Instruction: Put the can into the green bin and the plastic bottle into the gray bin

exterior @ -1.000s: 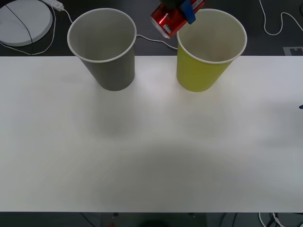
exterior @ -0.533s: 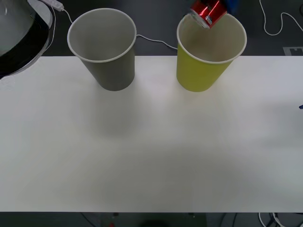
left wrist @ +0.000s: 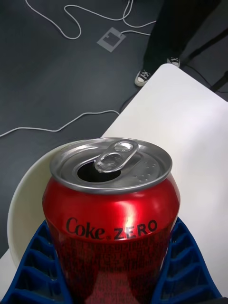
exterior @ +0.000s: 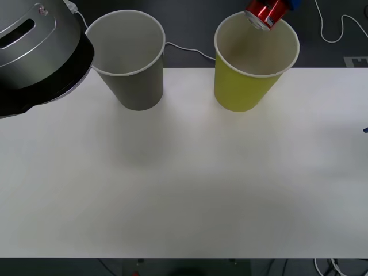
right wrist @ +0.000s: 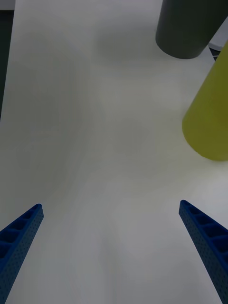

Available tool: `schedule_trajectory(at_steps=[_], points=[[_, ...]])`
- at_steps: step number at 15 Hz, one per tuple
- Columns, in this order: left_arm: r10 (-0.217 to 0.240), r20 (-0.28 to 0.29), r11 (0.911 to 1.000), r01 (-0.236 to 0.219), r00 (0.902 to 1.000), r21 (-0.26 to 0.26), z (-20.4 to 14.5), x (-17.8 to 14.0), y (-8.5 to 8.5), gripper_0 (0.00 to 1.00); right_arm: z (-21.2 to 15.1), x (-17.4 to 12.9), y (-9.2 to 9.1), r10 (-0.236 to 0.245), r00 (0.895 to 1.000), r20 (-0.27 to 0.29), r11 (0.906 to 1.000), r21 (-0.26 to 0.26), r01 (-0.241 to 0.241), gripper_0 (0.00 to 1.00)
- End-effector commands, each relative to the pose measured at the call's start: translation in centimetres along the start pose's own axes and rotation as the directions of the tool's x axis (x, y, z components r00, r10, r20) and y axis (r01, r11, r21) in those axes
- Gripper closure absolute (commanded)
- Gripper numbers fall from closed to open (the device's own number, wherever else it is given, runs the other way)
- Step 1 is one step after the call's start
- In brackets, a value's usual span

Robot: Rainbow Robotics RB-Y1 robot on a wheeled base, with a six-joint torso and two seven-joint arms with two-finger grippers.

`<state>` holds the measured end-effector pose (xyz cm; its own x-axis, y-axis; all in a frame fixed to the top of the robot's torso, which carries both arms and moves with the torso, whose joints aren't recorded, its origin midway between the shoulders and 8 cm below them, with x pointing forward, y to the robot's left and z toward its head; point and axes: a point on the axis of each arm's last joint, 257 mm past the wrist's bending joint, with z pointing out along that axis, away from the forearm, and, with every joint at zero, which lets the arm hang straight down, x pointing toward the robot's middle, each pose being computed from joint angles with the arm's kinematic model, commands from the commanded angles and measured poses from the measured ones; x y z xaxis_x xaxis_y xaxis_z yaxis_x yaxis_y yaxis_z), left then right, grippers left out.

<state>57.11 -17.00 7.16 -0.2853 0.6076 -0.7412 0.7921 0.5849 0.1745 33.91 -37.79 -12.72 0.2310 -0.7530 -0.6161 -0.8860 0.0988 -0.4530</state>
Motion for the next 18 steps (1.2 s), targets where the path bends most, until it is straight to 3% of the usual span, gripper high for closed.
schedule_trajectory(at_steps=[1,2,3,4,5,10,13,18], points=[[0.0,0.01,1.0,0.0,0.9999,0.002,0.0,-0.3,0.0,0.93,0.0,0.0,0.0,0.0,1.0,0.0,1.0,0.0,0.0,0.0],[0.0,0.014,1.0,0.0,0.9999,0.003,0.0,-0.3,0.0,0.84,0.0,0.0,0.0,0.0,1.0,0.0,1.0,0.0,0.0,0.0],[-0.002,0.014,1.0,0.002,0.9999,0.006,0.0,-0.3,0.0,0.46,0.0,0.0,0.0,0.0,1.0,0.0,1.0,0.0,0.0,0.0],[-0.005,0.014,1.0,0.005,0.9999,0.007,0.0,-0.3,0.0,0.19,0.0,0.0,0.0,0.0,1.0,0.0,1.0,0.0,0.0,0.0],[-0.01,0.014,0.9999,0.01,0.9998,0.009,0.0,-0.3,0.1,0.0,0.0,0.0,0.0,0.0,1.0,0.0,1.0,0.0,0.0,0.0],[-0.014,0.007,0.9996,0.014,0.9999,0.023,-0.3,0.0,0.4,0.0,0.0,0.0,0.0,0.0,1.0,0.0,1.0,0.0,0.0,0.0],[0.014,-0.012,0.9962,-0.013,0.9998,0.086,-2.3,1.0,1.4,0.0,0.0,0.0,0.0,0.0,1.0,0.0,1.0,0.0,0.0,0.0],[0.035,-0.025,0.9744,-0.029,0.9991,0.223,-7.1,4.5,4.5,0.0,0.0,0.0,0.0,0.0,1.0,0.0,1.0,0.0,0.0,0.0]])
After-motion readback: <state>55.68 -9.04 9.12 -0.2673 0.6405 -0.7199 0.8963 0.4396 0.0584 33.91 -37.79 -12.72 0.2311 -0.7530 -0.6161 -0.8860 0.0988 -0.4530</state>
